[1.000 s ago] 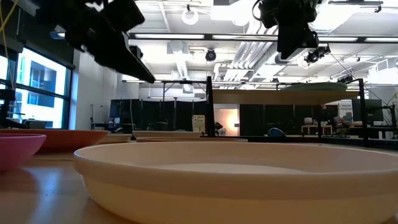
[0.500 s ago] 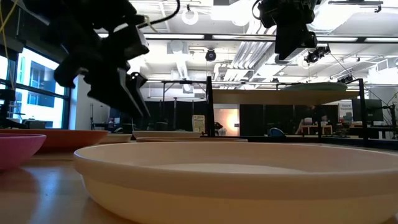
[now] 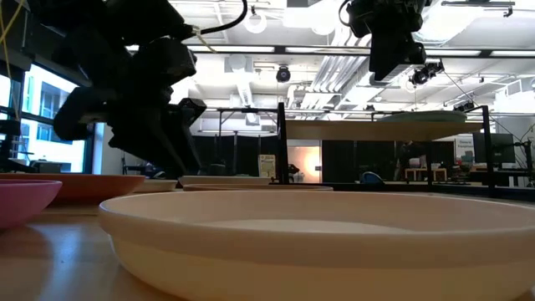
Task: Place and stack plates onto a shelf
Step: Stack the brown plate on top of the blue plate on the shelf
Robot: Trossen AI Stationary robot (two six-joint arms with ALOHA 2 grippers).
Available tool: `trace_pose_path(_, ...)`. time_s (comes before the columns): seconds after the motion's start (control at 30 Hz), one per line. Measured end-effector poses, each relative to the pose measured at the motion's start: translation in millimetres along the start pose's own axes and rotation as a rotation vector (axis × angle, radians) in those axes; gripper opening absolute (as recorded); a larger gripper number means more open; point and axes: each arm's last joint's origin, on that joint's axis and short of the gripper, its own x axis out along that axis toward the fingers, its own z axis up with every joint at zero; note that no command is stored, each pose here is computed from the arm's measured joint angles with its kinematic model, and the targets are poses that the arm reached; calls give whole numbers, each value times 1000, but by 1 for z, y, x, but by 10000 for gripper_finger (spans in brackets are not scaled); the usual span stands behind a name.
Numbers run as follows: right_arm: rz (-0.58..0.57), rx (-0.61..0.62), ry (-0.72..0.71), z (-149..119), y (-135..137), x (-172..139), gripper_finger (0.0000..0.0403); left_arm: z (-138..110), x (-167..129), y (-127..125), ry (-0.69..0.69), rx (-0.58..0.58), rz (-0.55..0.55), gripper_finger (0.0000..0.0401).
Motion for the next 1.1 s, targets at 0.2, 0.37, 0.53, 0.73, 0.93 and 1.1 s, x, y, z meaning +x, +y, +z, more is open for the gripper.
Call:
trace_pose_path(0.2,0,0,-1,0,0,0,83,-1,0,-1,11,85,-4,117)
trace_pose_path(0.37,0,0,-1,0,0,0,83,-2,0,1,20,125,1,117)
trace_pose_path(0.53,-1,0,-2,0,0,0,83,-5,3,1,40,142,-7,117)
trace_pose_path(0.73,-9,7,-13,1,0,0,83,-6,12,0,70,145,-11,117)
trace_pose_path(0.93,-5,6,-18,1,0,0,83,-2,23,1,107,167,20,117)
trace_pose_path(1.1,-3,6,-22,2,1,0,83,0,31,2,129,187,15,117)
